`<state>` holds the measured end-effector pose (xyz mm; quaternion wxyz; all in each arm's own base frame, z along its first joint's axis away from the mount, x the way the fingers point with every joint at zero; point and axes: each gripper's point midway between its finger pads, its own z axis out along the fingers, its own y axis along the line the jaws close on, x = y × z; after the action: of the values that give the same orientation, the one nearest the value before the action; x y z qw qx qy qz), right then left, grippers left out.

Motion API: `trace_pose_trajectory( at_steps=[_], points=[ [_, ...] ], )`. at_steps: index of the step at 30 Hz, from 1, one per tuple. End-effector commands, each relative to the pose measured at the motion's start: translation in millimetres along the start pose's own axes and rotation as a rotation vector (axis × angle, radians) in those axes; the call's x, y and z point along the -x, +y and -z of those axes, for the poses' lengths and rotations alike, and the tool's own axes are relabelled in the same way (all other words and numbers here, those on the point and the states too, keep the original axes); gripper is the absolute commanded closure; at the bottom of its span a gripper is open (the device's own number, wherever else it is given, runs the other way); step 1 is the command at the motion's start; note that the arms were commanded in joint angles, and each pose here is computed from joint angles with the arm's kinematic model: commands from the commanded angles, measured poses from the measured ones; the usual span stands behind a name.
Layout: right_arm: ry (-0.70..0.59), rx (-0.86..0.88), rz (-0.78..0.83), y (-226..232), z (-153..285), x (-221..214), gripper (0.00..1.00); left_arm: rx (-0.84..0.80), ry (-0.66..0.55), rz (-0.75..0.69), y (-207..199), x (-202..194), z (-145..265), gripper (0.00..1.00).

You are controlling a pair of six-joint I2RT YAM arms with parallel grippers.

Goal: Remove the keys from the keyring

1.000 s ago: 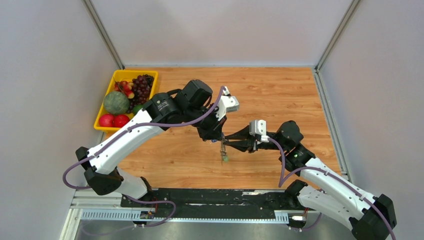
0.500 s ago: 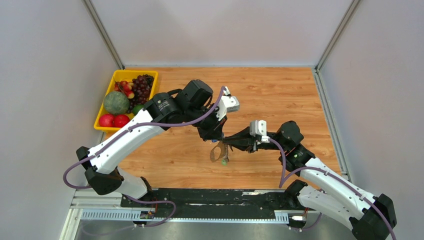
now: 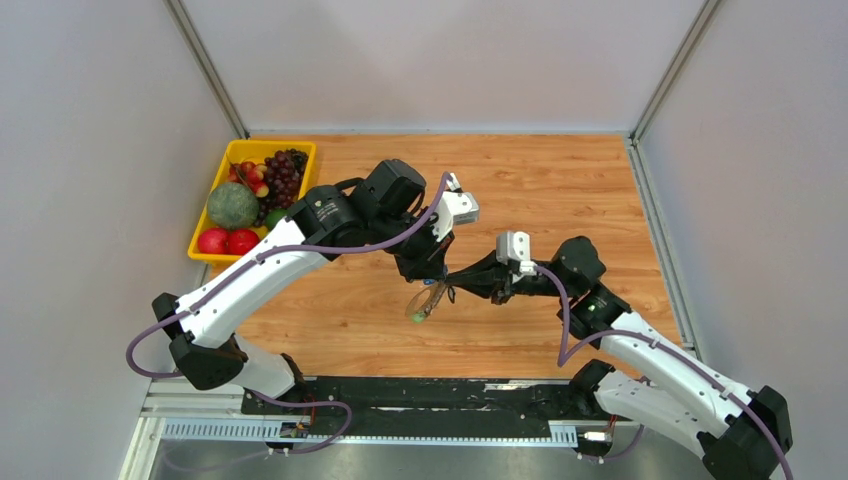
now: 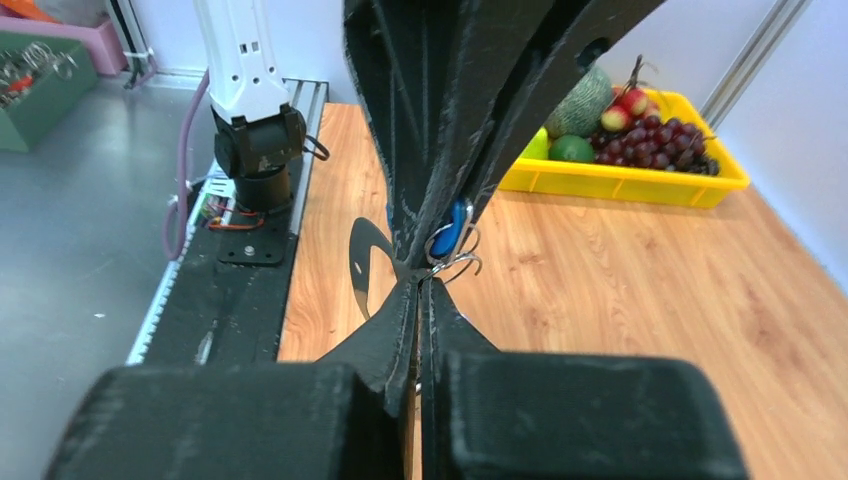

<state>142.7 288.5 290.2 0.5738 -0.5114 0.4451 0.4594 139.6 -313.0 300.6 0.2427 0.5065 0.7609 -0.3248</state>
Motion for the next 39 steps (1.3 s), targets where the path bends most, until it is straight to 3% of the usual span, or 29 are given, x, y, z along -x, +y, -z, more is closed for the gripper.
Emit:
trace_pose_trajectory(
  at_steps=[1, 8, 21, 27, 29, 33, 36, 39],
  points=[
    [0.019, 0.016, -0.157, -0.8, -9.0, 18.3, 1.00, -0.013, -0.077, -0.040, -6.6, 19.1, 7.4, 1.00],
    [0.096, 0.027, -0.423, 4.4, -11.6, 7.2, 1.00, -0.010, -0.075, -0.045, -7.0, 16.6, 10.9, 1.00],
    [0.124, 0.051, -0.832, -8.3, -12.8, 17.5, 1.00, -0.046, -0.063, -0.079, -15.2, 11.1, 9.3, 1.00],
    [0.079, 0.096, -0.841, -9.5, -10.9, 29.0, 1.00, -0.069, -0.036, -0.089, -19.9, 4.7, 1.4, 1.00],
    [0.053, 0.100, -0.777, -7.4, -8.2, 34.2, 0.92, -0.068, -0.037, -0.091, -19.9, 4.7, 0.6, 1.00],
    [0.007, 0.054, -0.591, -5.0, 1.9, 37.7, 0.44, -0.059, -0.070, -0.099, -19.9, 10.8, 3.3, 1.00],
    [-0.026, 0.000, -0.417, -4.3, 12.2, 36.3, 0.35, -0.059, -0.098, -0.105, -22.4, 16.8, 8.8, 1.00],
    [-0.050, -0.059, -0.243, -3.8, 24.1, 31.8, 0.34, -0.071, -0.111, -0.109, -25.9, 19.9, 11.6, 1.00]
  ],
)
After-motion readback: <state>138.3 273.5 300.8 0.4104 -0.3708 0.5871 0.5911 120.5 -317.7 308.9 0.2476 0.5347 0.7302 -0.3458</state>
